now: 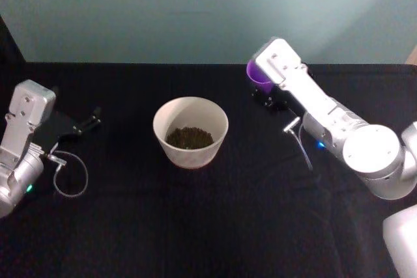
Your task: Pick up the cup and pour the mung beans from the cup into the bowl.
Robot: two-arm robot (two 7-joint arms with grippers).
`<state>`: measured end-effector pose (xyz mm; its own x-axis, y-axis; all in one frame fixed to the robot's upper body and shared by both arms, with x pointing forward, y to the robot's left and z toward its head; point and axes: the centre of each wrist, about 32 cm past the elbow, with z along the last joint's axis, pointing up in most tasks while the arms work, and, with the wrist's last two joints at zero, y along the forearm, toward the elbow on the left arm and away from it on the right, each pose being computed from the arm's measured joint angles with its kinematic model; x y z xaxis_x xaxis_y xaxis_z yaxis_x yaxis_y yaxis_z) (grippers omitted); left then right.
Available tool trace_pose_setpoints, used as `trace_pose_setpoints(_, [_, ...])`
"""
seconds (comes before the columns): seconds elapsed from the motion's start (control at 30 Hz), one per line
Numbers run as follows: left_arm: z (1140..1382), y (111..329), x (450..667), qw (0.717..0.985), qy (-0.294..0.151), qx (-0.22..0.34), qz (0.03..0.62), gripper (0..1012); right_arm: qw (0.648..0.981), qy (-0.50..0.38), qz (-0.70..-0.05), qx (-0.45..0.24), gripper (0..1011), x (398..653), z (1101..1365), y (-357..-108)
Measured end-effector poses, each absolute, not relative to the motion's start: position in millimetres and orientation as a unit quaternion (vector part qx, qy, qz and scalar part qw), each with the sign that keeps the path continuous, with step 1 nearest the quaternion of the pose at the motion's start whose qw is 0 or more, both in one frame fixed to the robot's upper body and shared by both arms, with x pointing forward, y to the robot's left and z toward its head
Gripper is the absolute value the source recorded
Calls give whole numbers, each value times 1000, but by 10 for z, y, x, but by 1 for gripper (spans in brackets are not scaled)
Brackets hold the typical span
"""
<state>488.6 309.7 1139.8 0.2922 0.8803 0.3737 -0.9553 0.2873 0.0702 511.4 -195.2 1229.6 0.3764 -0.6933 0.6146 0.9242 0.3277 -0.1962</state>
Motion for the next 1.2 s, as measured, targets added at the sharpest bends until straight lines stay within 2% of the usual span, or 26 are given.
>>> trace_pose_setpoints(0.2, [11398,3097,4886,791,-132,141,580,1000,812,-158,-520,-212,726,5164,12160,-2103])
trace_pose_setpoints(0.63, [11398,3097,4886,791,-132,141,580,1000,837,-63,-515,-171,726,5339,11947,-2229])
trace_pose_setpoints(0.73, [11398,3097,4886,791,-132,141,580,1000,850,-31,-508,-137,724,5422,11829,-2274])
trace_pose_setpoints(1.0, [11398,3097,4886,791,-132,141,580,1000,859,-7,-506,-79,726,5534,11631,-2317])
trace_pose_setpoints(1.2, [11398,3097,4886,791,-132,141,580,1000,862,-8,-502,-74,724,5586,11579,-2296])
